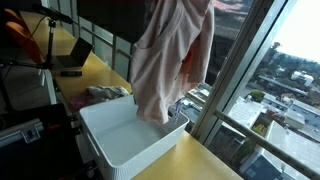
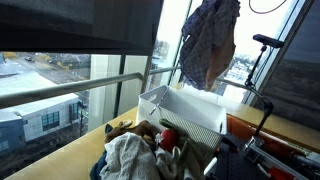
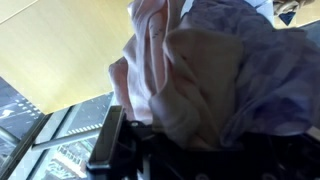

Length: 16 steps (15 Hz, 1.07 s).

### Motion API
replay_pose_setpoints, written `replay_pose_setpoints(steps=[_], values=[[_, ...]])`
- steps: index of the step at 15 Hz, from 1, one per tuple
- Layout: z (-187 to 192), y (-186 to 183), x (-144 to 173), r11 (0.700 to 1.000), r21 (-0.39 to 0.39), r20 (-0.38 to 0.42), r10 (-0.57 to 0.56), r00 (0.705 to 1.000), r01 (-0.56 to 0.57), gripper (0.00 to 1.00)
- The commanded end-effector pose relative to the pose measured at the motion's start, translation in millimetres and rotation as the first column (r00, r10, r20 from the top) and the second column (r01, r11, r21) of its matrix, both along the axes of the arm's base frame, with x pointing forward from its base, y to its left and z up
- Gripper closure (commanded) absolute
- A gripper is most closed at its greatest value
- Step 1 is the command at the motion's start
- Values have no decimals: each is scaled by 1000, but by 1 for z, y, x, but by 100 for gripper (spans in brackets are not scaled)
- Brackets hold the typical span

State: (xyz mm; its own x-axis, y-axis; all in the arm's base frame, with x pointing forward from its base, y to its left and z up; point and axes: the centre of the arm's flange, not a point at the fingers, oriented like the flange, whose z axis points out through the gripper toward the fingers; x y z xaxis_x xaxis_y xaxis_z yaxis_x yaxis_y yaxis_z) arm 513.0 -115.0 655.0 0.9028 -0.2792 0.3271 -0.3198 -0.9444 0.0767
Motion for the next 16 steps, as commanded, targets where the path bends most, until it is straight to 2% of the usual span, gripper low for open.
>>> replay_pose_setpoints(steps=[1,4,6,8,16], values=[[61,4,-17,1000,-11,53,6,999,-5,100],[76,16,-28,1000,-16,73,15,997,-14,100],[65,32,-31,999,-18,66,32,997,-31,100],[46,44,-28,999,-16,44,49,998,-49,100],[-63,42,-11,997,31,-112,78,991,-75,100]])
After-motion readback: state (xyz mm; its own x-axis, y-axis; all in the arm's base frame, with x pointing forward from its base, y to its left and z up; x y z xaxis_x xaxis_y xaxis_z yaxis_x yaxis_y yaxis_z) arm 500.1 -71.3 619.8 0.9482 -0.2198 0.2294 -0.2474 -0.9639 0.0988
